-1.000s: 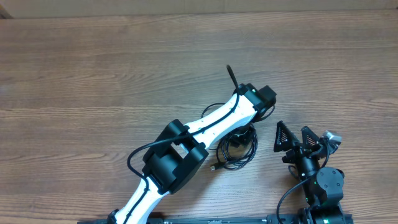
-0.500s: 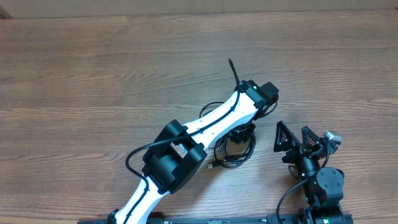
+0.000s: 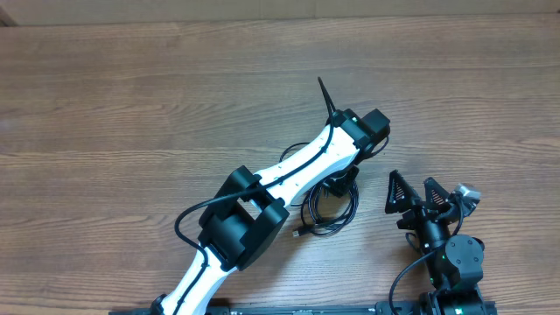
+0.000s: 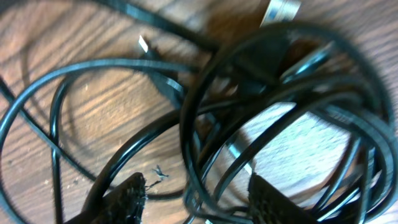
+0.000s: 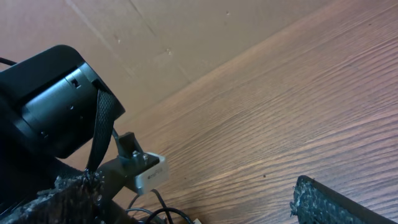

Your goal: Untangle cables

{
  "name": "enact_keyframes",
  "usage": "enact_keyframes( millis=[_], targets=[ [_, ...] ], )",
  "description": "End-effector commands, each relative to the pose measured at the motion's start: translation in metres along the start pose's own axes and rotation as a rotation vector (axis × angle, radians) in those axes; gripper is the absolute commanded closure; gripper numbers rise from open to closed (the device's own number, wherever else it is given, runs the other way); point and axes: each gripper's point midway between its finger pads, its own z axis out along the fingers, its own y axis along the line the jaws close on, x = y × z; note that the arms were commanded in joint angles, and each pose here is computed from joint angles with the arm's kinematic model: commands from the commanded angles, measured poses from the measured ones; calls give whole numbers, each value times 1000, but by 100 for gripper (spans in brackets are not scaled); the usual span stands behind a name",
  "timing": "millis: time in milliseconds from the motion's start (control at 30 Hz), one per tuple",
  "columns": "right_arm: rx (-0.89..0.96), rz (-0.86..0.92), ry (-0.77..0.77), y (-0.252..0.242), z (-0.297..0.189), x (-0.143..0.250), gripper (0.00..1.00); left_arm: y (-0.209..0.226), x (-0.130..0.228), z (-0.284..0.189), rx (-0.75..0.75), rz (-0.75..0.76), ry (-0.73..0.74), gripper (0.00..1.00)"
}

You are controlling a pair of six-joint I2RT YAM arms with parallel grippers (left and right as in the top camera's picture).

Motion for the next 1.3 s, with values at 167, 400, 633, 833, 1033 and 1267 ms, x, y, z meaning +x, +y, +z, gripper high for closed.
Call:
enact_keyframes(
  millis=[167, 400, 633, 833, 1033, 1267],
  targets=[
    [14, -11, -5, -4, 0, 2, 0, -5, -11, -7, 46, -19, -40, 44],
    [14, -12, -5, -4, 0, 2, 0, -5, -7, 3, 44, -18, -29, 49],
    [14, -11, -5, -4, 0, 2, 0, -5, -7, 4, 43, -18, -27, 77],
    [14, -11, -5, -4, 0, 2, 0, -8, -7, 3, 49, -14, -31, 96],
    [14, -11, -5, -4, 0, 2, 0, -5, -1, -1, 43, -13, -5, 96],
    [12, -11, -6, -3, 0, 1, 0, 7, -6, -69, 32, -15, -83, 96]
  ],
)
